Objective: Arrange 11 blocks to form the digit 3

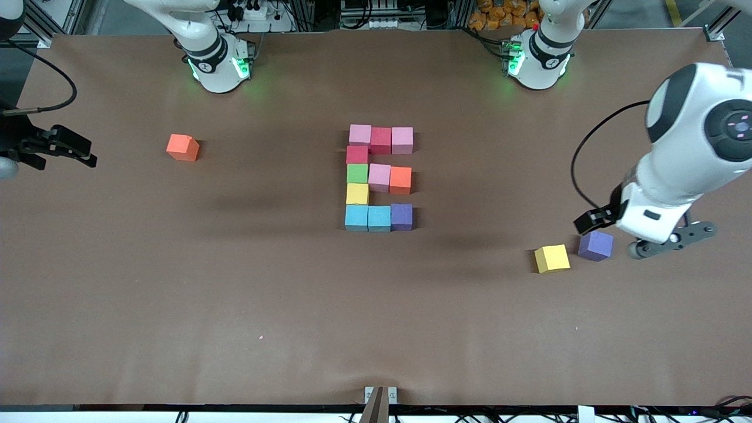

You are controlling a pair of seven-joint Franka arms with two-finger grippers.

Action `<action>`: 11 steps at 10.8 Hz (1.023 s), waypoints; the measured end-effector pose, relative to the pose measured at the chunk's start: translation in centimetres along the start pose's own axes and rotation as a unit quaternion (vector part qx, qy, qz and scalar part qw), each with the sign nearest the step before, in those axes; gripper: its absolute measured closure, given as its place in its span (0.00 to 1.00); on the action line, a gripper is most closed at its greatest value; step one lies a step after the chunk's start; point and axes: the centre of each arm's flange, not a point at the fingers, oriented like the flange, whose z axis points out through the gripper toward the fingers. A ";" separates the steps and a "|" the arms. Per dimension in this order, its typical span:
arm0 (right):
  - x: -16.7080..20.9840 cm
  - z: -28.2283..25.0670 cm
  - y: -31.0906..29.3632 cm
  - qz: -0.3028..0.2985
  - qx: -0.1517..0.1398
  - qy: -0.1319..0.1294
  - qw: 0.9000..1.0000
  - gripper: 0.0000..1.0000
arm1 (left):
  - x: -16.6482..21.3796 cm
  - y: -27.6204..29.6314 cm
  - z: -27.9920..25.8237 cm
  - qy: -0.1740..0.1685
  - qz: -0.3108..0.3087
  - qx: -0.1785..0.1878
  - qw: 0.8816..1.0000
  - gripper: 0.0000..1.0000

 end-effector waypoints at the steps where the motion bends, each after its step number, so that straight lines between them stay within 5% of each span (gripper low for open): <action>1: 0.0 0.0 0.0 0.000 0.000 0.000 1.000 0.00 | 0.0 -0.8 -0.5 -0.001 0.005 0.005 1.000 0.00; 11: 0.0 0.0 0.0 0.000 0.000 0.000 1.000 0.00 | -2.1 -2.5 -7.5 -0.017 -0.016 -0.027 0.999 0.00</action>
